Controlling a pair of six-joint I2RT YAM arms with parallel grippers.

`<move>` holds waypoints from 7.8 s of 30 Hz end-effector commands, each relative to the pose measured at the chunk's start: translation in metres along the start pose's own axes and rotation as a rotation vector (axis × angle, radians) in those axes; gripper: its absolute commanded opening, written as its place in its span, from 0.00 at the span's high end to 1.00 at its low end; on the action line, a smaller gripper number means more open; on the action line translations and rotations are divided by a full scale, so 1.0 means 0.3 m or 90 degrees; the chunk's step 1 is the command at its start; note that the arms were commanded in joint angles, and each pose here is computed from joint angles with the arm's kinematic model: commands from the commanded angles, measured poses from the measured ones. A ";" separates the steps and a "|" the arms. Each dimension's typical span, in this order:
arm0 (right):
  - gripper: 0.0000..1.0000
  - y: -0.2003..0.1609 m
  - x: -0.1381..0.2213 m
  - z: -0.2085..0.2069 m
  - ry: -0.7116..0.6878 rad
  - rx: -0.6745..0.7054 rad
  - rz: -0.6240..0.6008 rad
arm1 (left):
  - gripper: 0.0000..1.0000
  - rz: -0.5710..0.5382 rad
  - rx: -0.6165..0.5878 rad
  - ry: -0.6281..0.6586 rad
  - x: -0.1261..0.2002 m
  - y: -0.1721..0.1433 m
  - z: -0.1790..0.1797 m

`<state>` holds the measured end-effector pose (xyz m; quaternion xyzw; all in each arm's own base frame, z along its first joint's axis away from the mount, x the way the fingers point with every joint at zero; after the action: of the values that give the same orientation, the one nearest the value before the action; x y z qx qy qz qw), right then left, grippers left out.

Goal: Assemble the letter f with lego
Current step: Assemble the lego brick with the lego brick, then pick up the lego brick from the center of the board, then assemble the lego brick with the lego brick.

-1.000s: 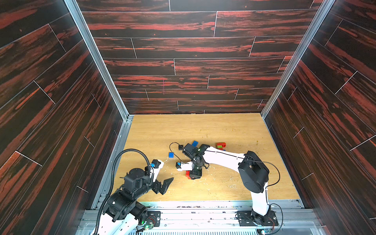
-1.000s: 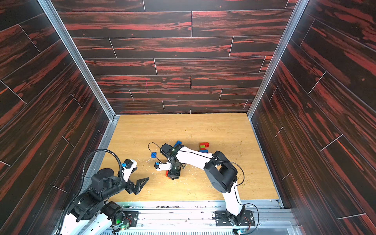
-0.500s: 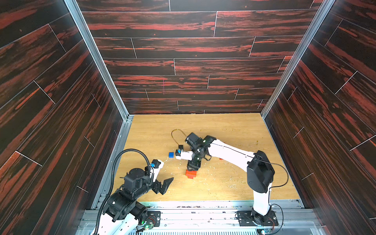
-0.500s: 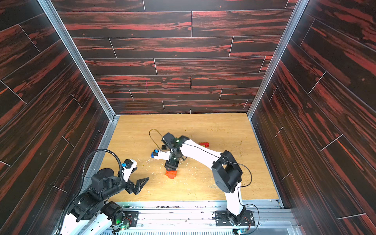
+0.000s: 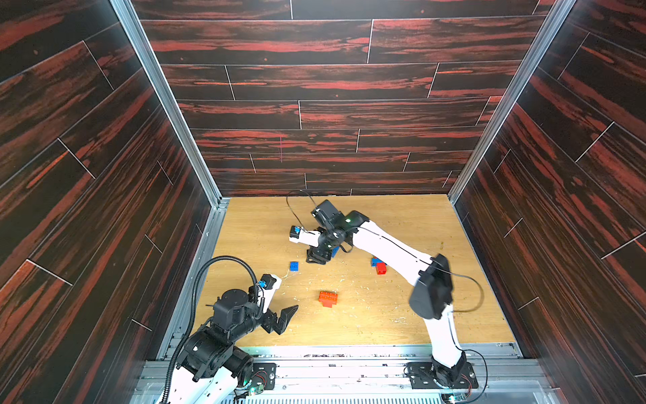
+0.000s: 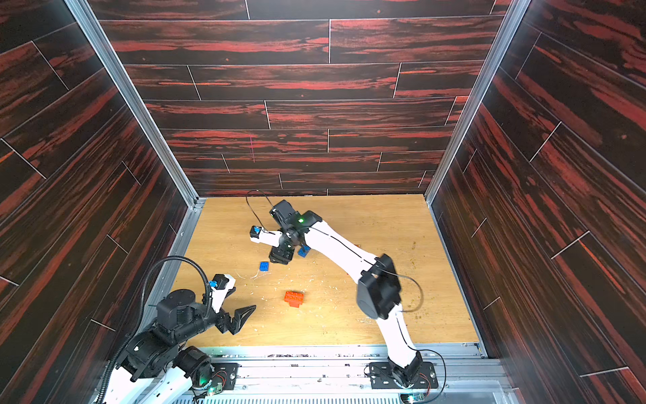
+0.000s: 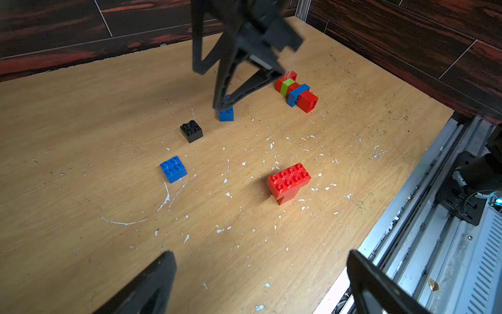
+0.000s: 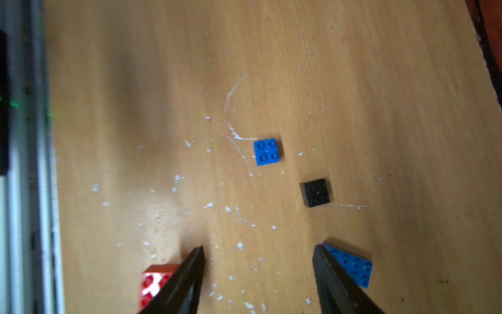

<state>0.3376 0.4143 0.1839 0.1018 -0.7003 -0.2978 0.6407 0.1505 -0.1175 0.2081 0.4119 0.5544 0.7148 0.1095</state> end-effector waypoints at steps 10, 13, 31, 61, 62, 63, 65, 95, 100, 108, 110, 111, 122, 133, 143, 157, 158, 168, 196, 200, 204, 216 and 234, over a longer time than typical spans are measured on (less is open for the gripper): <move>0.34 -0.058 -0.241 -0.180 -0.020 0.015 0.040 | 0.00 0.000 -0.006 0.001 -0.003 -0.004 -0.001; 0.34 -0.077 -0.282 -0.179 -0.004 0.009 0.046 | 0.00 0.004 -0.005 0.000 -0.006 -0.007 -0.001; 0.36 -0.156 -0.388 -0.185 0.038 -0.010 0.067 | 0.00 0.005 -0.001 0.006 -0.009 -0.006 0.005; 0.45 -0.184 -0.436 -0.188 0.057 -0.024 0.065 | 0.00 0.008 -0.001 0.008 -0.012 -0.009 0.006; 0.44 -0.186 -0.438 -0.191 0.055 -0.025 0.066 | 0.00 0.008 -0.001 0.008 -0.011 -0.009 0.006; 0.44 -0.187 -0.440 -0.189 0.055 -0.024 0.067 | 0.00 0.008 -0.001 0.008 -0.012 -0.009 0.007; 0.43 -0.189 -0.442 -0.191 0.054 -0.025 0.067 | 0.00 0.008 -0.001 0.007 -0.012 -0.009 0.006; 0.51 -0.215 -0.464 -0.178 0.068 -0.035 0.077 | 0.00 0.009 -0.001 0.003 -0.013 -0.010 0.003; 0.63 -0.203 -0.457 -0.179 0.068 -0.040 0.071 | 0.00 0.009 -0.002 0.003 -0.013 -0.010 0.003; 0.68 -0.184 -0.389 -0.172 0.059 -0.047 0.071 | 0.00 0.007 -0.001 0.002 -0.012 -0.010 0.002; 0.68 -0.174 -0.358 -0.168 0.054 -0.046 0.069 | 0.00 0.008 -0.001 0.001 -0.012 -0.010 0.001; 0.68 -0.169 -0.340 -0.166 0.053 -0.046 0.066 | 0.00 0.007 -0.001 0.001 -0.012 -0.009 0.001; 0.69 -0.178 -0.160 -0.085 0.040 -0.078 0.038 | 0.00 0.008 -0.001 0.001 -0.013 -0.010 0.002; 0.68 -0.272 -0.018 0.064 0.027 -0.073 0.033 | 0.00 0.009 -0.002 0.003 -0.014 -0.010 0.003; 0.68 -0.344 0.083 0.195 0.026 -0.068 0.040 | 0.00 0.012 -0.001 0.002 -0.016 -0.012 0.003; 0.68 -0.375 0.082 0.334 0.052 -0.044 0.038 | 0.00 0.006 -0.001 -0.008 -0.012 -0.007 -0.005; 0.68 -0.374 0.084 0.337 0.054 -0.043 0.036 | 0.00 0.006 -0.001 -0.009 -0.012 -0.007 -0.006; 0.68 -0.397 0.070 0.357 0.077 -0.039 0.049 | 0.00 0.002 -0.003 -0.014 -0.010 -0.005 -0.010; 0.68 -0.431 -0.027 0.350 0.090 -0.026 0.084 | 0.00 0.003 -0.003 -0.015 -0.012 -0.006 -0.013; 0.68 -0.433 -0.034 0.350 0.092 -0.023 0.088 | 0.00 0.004 -0.003 -0.014 -0.013 -0.006 -0.012; 0.68 -0.442 -0.042 0.351 0.096 -0.021 0.099 | 0.00 0.005 -0.003 -0.014 -0.013 -0.007 -0.013; 0.68 -0.476 -0.062 0.355 0.111 -0.031 0.127 | 0.00 0.006 -0.002 -0.010 -0.013 -0.007 -0.009; 0.68 -0.595 -0.095 0.373 0.120 -0.049 0.184 | 0.00 0.006 -0.003 -0.007 -0.014 -0.007 -0.007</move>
<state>0.2120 0.3432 0.1022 0.0683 -0.6505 -0.2621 0.7095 0.1498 -0.1207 0.2067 0.4180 0.5514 0.7130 0.1133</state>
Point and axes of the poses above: each gripper's point midway between its finger pads, its own x axis back along the fingers, its own z axis along the line the jaws close on, y = z × x, the point moved 3 cm from there along x, back along the fingers, and after that the axes turned 11 degrees about -x, right-handed, at the moved point
